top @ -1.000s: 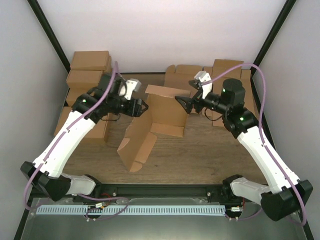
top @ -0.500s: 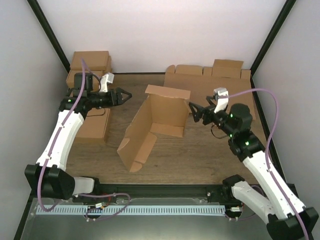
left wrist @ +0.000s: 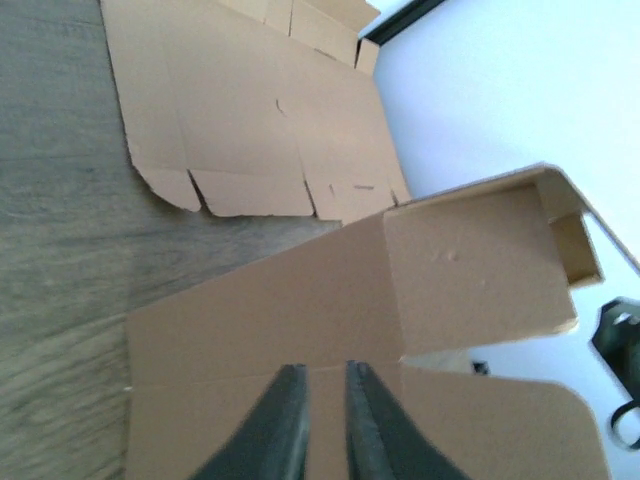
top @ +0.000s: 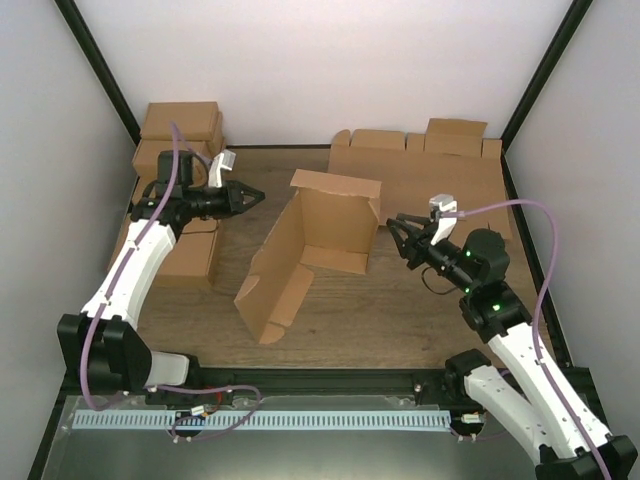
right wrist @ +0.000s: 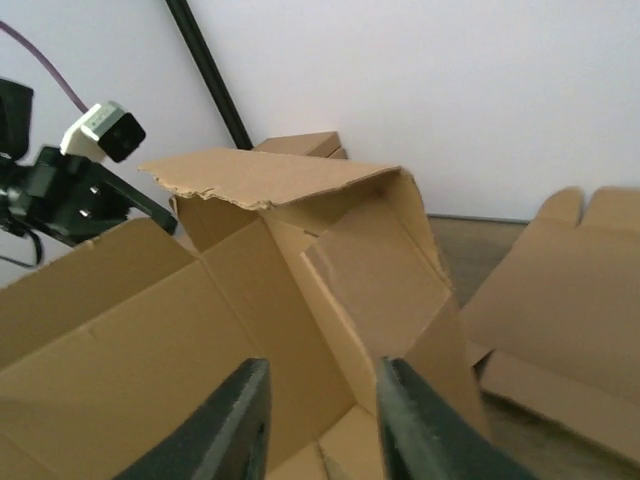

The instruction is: Fold the paper box

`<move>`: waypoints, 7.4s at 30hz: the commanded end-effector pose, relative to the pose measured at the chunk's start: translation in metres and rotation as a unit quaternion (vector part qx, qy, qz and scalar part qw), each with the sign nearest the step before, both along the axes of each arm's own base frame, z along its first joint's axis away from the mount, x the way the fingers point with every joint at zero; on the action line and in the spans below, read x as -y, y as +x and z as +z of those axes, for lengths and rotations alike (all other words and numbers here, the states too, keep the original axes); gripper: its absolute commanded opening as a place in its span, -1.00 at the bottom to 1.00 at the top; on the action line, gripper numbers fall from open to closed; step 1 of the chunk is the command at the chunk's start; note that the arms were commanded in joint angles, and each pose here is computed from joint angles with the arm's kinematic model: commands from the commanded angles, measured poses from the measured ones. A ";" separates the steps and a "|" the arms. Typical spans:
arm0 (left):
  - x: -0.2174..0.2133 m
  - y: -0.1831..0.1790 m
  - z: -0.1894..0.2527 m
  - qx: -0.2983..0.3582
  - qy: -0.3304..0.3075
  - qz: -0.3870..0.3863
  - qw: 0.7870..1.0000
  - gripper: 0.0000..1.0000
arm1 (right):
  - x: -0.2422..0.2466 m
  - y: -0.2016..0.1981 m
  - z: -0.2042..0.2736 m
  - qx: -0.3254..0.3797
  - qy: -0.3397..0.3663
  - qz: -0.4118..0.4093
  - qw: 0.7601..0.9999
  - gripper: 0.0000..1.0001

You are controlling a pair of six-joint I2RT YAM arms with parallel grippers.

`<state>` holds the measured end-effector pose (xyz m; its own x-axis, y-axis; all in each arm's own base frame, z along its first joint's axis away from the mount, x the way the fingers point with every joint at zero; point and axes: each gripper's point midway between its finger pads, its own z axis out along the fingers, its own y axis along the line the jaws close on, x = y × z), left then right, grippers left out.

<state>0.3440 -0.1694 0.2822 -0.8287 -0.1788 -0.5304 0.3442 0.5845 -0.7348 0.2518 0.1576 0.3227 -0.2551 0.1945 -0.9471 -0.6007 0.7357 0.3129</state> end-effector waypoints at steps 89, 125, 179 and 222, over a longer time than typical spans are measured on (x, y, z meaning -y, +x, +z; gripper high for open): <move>0.022 -0.086 0.041 0.135 0.205 -0.037 0.969 0.50 | -0.058 0.043 0.096 0.108 -0.172 0.154 0.967 0.41; 0.048 -0.082 0.016 0.140 0.329 -0.036 0.933 0.30 | -0.100 0.052 0.017 0.027 -0.314 0.229 0.921 0.50; 0.052 -0.081 0.013 0.136 0.300 -0.019 0.944 -0.92 | -0.104 0.042 -0.002 0.087 -0.392 0.191 0.895 0.73; 0.077 -0.082 0.025 0.149 0.239 -0.049 0.958 -0.92 | -0.101 0.063 -0.067 0.264 -0.604 0.044 0.751 0.22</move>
